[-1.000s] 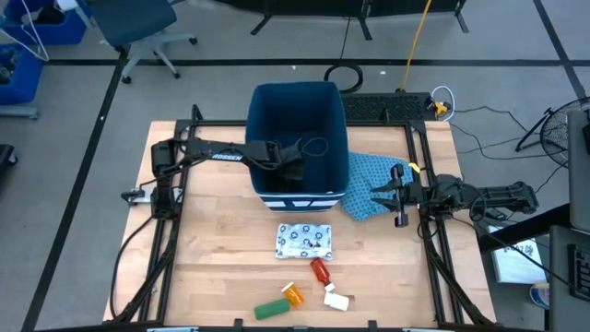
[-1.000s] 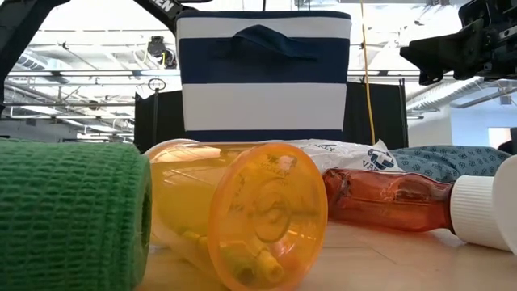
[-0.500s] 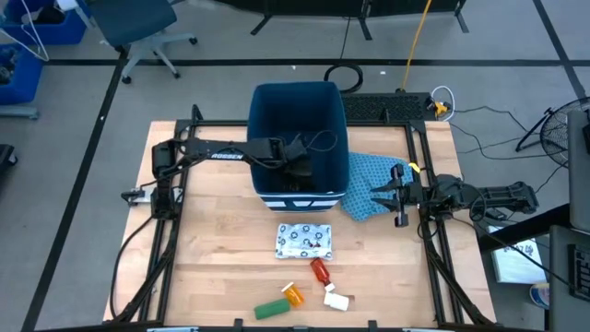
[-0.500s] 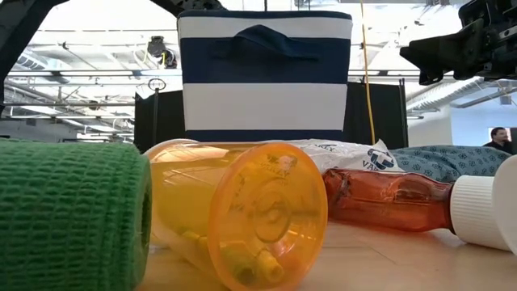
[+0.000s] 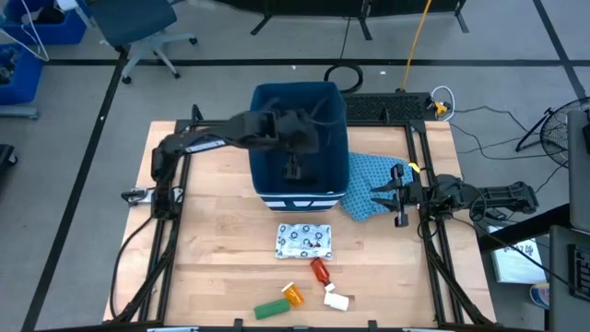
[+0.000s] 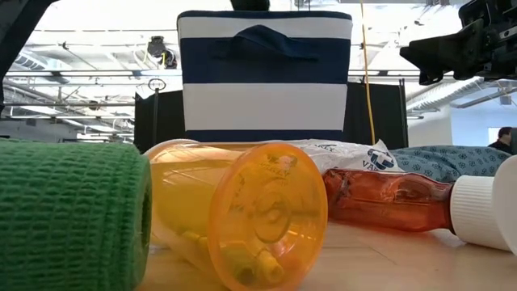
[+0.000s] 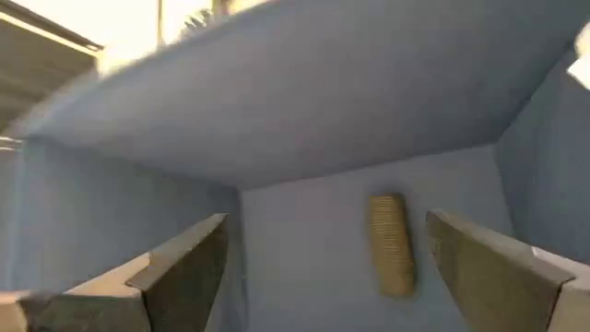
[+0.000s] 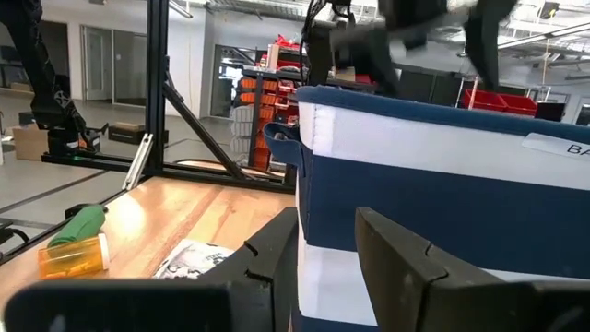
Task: Pick & place medical supplies in basket/bin
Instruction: Put the white medicine bottle into the blue bin
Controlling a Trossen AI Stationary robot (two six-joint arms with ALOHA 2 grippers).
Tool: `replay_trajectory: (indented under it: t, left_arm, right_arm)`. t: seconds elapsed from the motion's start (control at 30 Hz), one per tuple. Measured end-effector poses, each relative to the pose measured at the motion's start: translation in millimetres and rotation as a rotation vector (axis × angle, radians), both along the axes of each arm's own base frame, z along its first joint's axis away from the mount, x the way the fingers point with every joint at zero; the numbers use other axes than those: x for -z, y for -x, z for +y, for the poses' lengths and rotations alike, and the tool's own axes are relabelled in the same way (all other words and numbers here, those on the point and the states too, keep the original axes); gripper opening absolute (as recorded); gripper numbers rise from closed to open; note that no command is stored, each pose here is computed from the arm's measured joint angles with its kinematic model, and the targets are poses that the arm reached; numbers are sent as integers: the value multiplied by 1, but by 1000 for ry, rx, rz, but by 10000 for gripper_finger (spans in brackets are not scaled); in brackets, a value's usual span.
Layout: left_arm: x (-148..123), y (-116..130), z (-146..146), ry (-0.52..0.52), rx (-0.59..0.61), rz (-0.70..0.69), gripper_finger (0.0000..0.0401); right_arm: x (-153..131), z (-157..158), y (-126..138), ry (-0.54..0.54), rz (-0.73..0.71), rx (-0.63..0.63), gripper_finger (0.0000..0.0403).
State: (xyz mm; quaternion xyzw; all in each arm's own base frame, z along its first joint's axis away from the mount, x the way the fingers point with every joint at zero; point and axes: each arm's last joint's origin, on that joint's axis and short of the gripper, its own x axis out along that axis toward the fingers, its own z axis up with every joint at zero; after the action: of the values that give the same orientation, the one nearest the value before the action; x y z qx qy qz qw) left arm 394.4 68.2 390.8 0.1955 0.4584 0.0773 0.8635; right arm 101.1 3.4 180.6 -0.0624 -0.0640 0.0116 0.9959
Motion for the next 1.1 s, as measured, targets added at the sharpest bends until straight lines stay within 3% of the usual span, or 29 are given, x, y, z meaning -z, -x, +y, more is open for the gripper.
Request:
replay_trajectory:
  t: [0.13, 0.23, 0.4, 0.57, 0.67, 0.83, 0.97, 1.1]
  left_arm:
    - [-41, 31, -14, 30, -22, -6, 333]
    - [-61, 62, -25, 48, -47, -21, 286]
    - [-82, 114, -43, 89, -115, -116, 176]
    - [-83, 157, -68, 139, -82, -286, 57]
    - [-73, 174, -80, 174, -13, -392, 10]
    - [-39, 195, -96, 245, 74, -545, 7]
    - [4, 209, -107, 264, 148, -637, 5]
    - [63, 221, -108, 271, 148, -693, 4]
  right_arm:
    - [0, 0, 0, 1, 0, 0, 102]
    - [0, 0, 0, 1, 0, 1, 102]
    - [0, 0, 0, 15, 1, 6, 102]
    - [-2, 0, 0, -38, -18, -2, 102]
    - [-5, 0, 1, -68, -52, -9, 102]
    - [-7, 0, 1, -98, -66, -16, 102]
    - [-6, 0, 1, -98, -66, -16, 102]
    - [-6, 0, 1, -98, -65, -18, 102]
